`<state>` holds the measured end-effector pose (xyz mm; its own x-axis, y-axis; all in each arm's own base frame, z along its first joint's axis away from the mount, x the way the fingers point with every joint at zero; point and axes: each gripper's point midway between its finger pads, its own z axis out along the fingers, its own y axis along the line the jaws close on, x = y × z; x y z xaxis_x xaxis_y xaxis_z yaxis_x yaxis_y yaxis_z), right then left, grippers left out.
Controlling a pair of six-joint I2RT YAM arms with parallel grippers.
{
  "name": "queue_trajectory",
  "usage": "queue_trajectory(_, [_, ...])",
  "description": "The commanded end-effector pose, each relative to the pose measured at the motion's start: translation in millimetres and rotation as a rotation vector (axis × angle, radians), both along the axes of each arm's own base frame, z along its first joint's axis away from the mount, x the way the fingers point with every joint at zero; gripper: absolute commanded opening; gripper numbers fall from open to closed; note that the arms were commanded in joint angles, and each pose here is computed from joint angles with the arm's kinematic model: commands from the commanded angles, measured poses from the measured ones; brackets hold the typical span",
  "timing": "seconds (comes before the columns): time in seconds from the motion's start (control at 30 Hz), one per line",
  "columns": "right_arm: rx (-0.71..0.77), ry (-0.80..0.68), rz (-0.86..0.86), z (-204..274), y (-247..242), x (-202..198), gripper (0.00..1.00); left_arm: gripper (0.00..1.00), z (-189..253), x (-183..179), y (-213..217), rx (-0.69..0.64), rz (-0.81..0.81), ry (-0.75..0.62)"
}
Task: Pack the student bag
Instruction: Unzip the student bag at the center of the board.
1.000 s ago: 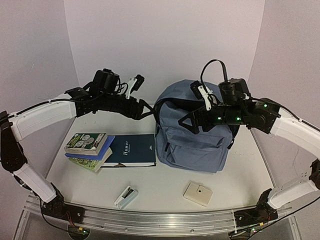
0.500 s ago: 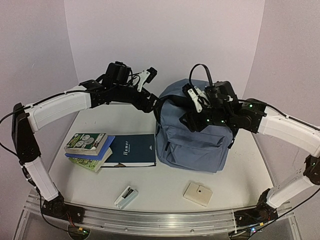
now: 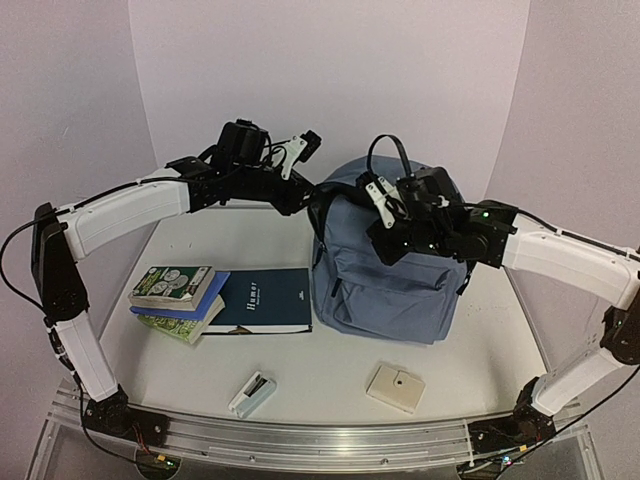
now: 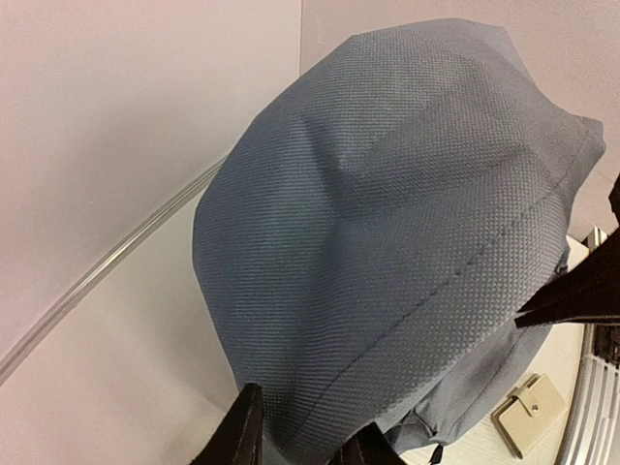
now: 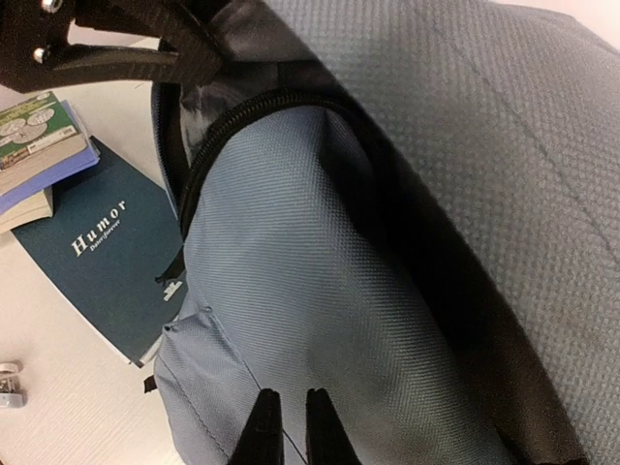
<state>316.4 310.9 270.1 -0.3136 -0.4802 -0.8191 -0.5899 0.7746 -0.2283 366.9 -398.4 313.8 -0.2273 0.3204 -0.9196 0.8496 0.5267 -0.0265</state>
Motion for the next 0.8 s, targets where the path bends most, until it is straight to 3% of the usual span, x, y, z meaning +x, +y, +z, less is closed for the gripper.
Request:
queue_trajectory(0.0, [0.058, -0.04, 0.013, 20.1, 4.0, -7.4, 0.0, 0.17, 24.4, 4.2, -5.7, -0.056, -0.003, -0.043])
queue_trajectory(0.13, [0.067, -0.038, 0.004, 19.2, 0.0, -13.8, 0.0, 0.04, 21.6, 3.3, -6.4, -0.066, -0.002, -0.024])
queue_trajectory(0.2, [0.071, -0.05, -0.038, 21.1, -7.3, -11.7, 0.1, 0.0, 21.3, 2.1, -6.0, -0.072, -0.005, -0.019])
queue_trajectory(0.43, [0.1, -0.108, -0.067, 47.4, -19.8, -6.2, 0.39, 0.0, 22.1, -10.7, -8.1, -0.103, -0.05, 0.014])
queue_trajectory(0.77, [0.103, -0.059, 0.015, 40.6, -17.8, 16.1, 0.54, 0.0, 29.2, -21.3, -8.8, -0.125, -0.093, 0.03])
